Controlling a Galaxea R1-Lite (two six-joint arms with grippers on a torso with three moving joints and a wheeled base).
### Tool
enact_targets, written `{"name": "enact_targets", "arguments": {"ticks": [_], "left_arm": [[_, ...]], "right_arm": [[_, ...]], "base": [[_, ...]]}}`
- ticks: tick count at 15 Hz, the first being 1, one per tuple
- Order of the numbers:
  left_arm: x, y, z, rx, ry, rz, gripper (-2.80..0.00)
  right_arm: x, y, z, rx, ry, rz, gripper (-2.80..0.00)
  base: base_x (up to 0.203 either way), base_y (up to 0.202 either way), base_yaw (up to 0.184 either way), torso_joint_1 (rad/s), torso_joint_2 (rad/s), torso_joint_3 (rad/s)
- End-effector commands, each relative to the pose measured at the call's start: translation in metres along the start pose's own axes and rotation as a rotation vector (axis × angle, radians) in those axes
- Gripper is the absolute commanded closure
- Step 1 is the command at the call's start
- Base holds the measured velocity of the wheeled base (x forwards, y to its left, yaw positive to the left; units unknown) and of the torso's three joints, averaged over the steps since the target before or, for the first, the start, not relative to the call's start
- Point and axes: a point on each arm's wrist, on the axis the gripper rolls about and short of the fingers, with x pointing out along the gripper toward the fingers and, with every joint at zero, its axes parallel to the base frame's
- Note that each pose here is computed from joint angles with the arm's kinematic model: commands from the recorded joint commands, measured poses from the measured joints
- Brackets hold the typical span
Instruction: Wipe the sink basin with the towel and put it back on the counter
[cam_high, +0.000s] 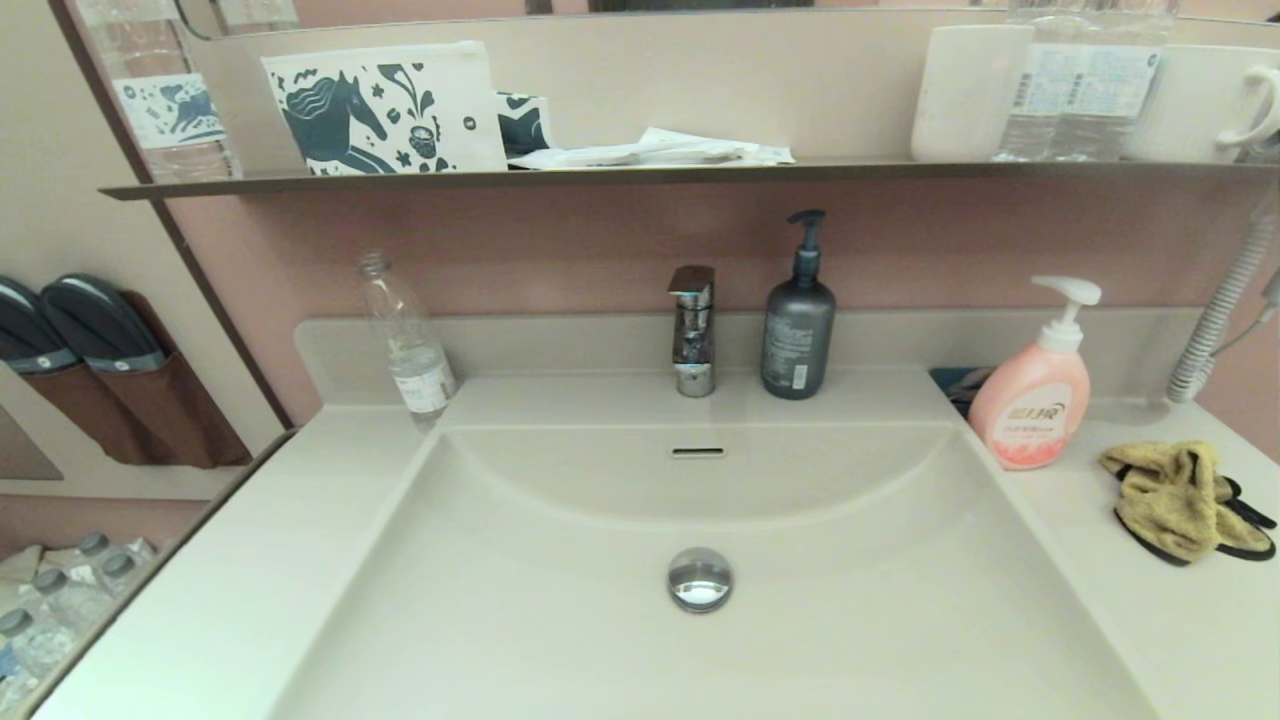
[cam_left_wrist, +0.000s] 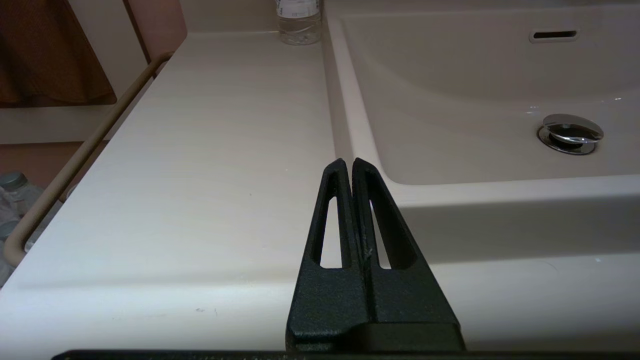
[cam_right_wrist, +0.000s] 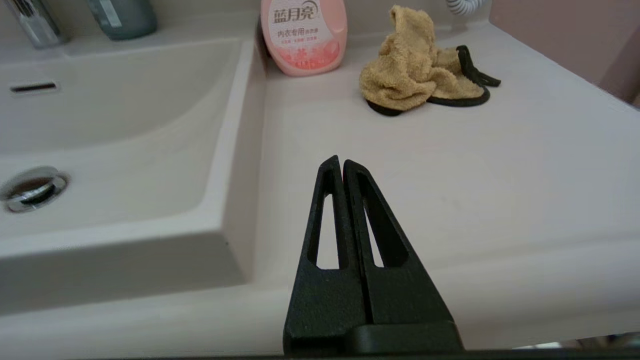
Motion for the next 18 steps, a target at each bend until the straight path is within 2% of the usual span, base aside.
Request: {"name": "enact_targets", "arguments": {"ticks": [1,4,6,9,18], "left_arm": [[0.0,0.0,0.0,0.0,0.001,0.0,0.0],[0.0,0.0,0.0,0.0,0.001,0.0,0.0],[0.0,0.0,0.0,0.0,0.001,0.0,0.0],[0.0,0.0,0.0,0.0,0.001,0.0,0.0],[0.0,0.0,0.0,0.0,0.001,0.0,0.0]], "right_arm": [[0.001,0.0,-0.002,-0.028,0.008,0.004,0.0],[0.002,0.001,-0.008,-0.035,0.033,0.071,0.0],[0.002,0.001,-0.008,-0.039,0.033,0.071,0.0],[0.003,0.001,-0.014,-0.086,0.064,0.069,0.0],[0.003,0.001,-0.014,-0.077,0.061,0.072,0.0]], "base": [[0.0,0.0,0.0,0.0,0.0,0.0],[0.0,0.0,0.0,0.0,0.0,0.0],[0.0,0.0,0.0,0.0,0.0,0.0],[0.0,0.0,0.0,0.0,0.0,0.0],[0.0,0.0,0.0,0.0,0.0,0.0]]}}
